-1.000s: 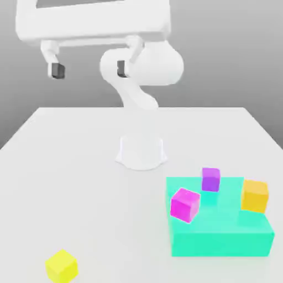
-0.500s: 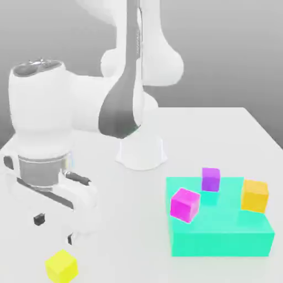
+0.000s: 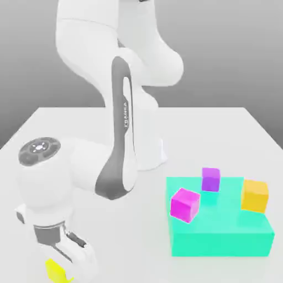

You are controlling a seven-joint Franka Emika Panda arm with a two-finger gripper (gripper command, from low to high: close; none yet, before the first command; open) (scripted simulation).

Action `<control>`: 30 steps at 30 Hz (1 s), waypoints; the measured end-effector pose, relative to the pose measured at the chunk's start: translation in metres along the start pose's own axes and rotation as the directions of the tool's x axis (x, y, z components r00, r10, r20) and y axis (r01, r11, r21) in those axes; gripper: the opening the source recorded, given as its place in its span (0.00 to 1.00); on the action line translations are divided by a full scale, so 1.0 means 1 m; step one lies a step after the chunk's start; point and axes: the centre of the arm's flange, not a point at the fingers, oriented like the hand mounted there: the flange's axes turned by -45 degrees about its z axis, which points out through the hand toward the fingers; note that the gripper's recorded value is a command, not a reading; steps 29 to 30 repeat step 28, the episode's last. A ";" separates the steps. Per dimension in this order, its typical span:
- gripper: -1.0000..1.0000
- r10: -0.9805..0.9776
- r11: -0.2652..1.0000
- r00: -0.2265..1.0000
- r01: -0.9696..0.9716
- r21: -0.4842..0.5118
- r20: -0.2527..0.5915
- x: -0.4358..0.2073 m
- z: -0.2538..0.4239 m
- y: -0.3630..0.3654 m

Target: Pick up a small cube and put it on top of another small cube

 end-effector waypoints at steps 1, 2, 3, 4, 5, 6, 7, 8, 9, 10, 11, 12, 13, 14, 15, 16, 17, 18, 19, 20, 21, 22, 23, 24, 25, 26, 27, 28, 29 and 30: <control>0.00 0.000 1.000 1.000 0.000 0.000 0.000 0.000 -0.012 0.000; 0.00 0.000 1.000 1.000 0.000 0.000 0.000 0.000 -0.025 0.000; 0.00 -0.020 1.000 1.000 0.020 0.004 0.001 -0.004 -0.036 -0.007; 0.00 -0.082 0.997 0.997 0.082 0.012 0.004 -0.015 -0.047 -0.029; 0.00 -0.147 0.989 0.989 0.147 0.020 0.005 -0.028 -0.056 -0.051; 0.00 -0.212 0.977 0.977 0.211 0.027 0.006 -0.042 -0.064 -0.072; 0.00 -0.276 0.961 0.961 0.275 0.033 0.007 -0.056 -0.072 -0.092; 0.00 -0.339 0.940 0.941 0.339 0.038 0.007 -0.072 -0.080 -0.111; 0.00 -0.402 0.915 0.916 0.401 0.043 0.006 -0.089 -0.088 -0.129; 0.00 -0.465 0.885 0.886 0.464 0.046 0.005 -0.108 -0.095 -0.146; 0.00 -0.534 0.844 0.845 0.533 0.049 0.004 -0.131 -0.103 -0.166; 0.00 -0.618 0.785 0.786 0.617 0.050 0.003 -0.162 -0.111 -0.191; 0.00 -0.700 0.714 0.715 0.699 0.051 0.001 -0.196 -0.120 -0.212; 0.00 -0.781 0.624 0.625 0.780 0.049 -0.001 -0.235 -0.131 -0.232; 0.00 -0.847 0.531 0.532 0.846 0.044 -0.003 -0.272 -0.141 -0.247; 0.00 -0.884 0.466 0.467 0.884 0.039 -0.004 -0.296 -0.149 -0.252; 0.00 -0.915 0.403 0.404 0.914 0.032 -0.004 -0.317 -0.156 -0.255; 0.00 -0.941 0.339 0.340 0.940 0.023 -0.004 -0.339 -0.162 -0.257; 0.00 -0.963 0.270 0.270 0.963 0.014 -0.002 -0.362 -0.167 -0.258; 0.00 -0.972 0.237 0.237 0.971 0.008 -0.001 -0.373 -0.162 -0.259; 0.00 -0.975 0.221 0.221 0.975 0.004 0.000 -0.378 -0.153 -0.259; 0.00 -0.977 0.212 0.212 0.977 0.001 0.000 -0.381 -0.141 -0.260; 0.00 -0.978 0.207 0.207 0.978 0.000 0.000 -0.382 -0.128 -0.260; 1.00 -0.979 0.205 0.205 0.979 0.001 0.000 -0.383 -0.116 -0.259; 1.00 -0.979 0.205 0.205 0.979 0.001 0.000 -0.383 -0.116 -0.259; 1.00 -0.979 0.205 0.205 0.979 0.001 0.000 -0.383 -0.116 -0.259; 1.00 -0.979 0.205 0.205 0.979 0.001 0.000 -0.383 -0.116 -0.259; 1.00 -0.979 0.205 0.205 0.979 0.001 0.000 -0.383 -0.116 -0.259; 1.00 -0.979 0.205 0.205 0.979 0.001 0.000 -0.383 -0.116 -0.259; 1.00 -0.979 0.205 0.205 0.979 0.001 0.000 -0.383 -0.116 -0.259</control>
